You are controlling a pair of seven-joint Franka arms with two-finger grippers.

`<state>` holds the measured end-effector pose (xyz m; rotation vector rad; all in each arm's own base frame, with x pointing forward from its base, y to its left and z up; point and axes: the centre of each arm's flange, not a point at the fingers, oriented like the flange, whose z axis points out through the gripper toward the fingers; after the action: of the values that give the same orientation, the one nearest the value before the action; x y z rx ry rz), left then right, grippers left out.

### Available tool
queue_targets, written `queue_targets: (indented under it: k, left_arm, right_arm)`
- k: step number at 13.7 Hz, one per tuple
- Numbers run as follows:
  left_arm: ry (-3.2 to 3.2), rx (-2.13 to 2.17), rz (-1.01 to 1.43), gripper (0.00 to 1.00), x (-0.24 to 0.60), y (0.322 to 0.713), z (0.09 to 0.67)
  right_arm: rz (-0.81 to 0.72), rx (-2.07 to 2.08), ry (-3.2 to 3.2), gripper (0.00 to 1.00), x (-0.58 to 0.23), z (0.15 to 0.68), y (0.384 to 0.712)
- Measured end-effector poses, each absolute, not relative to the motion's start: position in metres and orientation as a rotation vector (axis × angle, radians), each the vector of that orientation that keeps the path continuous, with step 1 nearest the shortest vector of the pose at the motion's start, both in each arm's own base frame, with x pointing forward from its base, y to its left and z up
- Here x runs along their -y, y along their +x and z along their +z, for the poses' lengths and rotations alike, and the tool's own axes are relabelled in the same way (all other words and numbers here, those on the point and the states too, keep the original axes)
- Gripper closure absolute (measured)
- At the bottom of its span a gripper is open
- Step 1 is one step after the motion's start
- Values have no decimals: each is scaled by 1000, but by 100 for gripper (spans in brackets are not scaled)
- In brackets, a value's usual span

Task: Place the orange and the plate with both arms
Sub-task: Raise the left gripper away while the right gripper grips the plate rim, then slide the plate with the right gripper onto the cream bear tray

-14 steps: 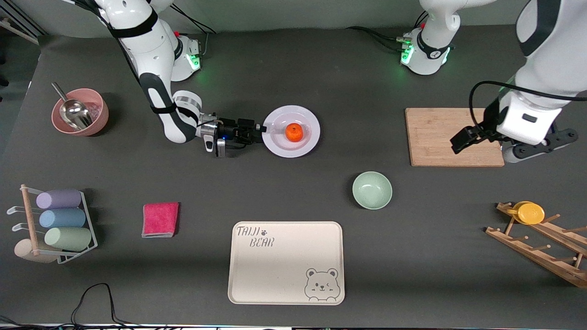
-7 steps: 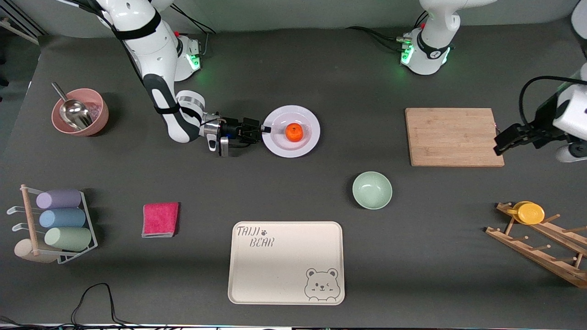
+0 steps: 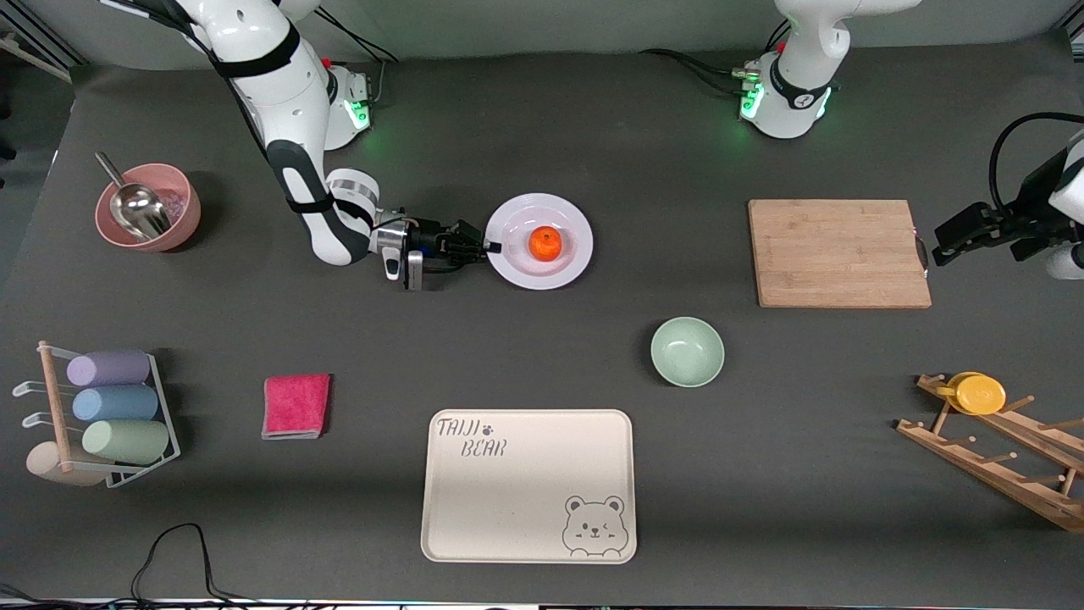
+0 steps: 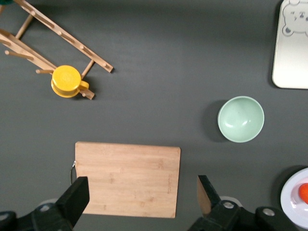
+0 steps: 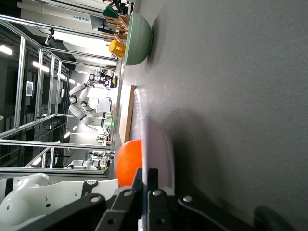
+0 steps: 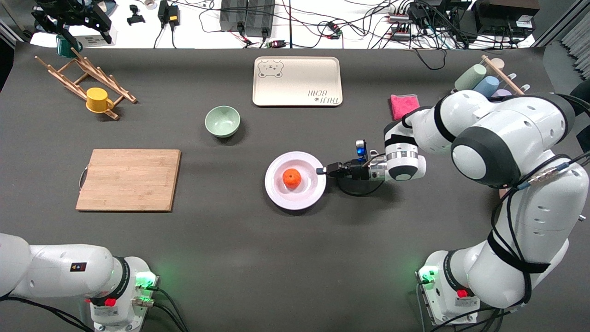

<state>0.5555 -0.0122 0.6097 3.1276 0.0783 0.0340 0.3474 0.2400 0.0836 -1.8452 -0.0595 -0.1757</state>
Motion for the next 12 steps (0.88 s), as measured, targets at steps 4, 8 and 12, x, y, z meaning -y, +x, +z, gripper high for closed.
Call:
queue_targets:
  k: [4, 8, 12]
  left_arm:
    - [3129, -59, 1, 0, 11, 553, 609]
    - [3129, -55, 0, 0, 12, 553, 609]
    - [3129, -53, -12, 0, 12, 553, 609]
  right_arm:
    - [-179, 63, -1849, 96, -240, 83, 347]
    - [-168, 48, -1848, 96, -240, 83, 347]
    - [-70, -85, -1802, 96, -244, 86, 350]
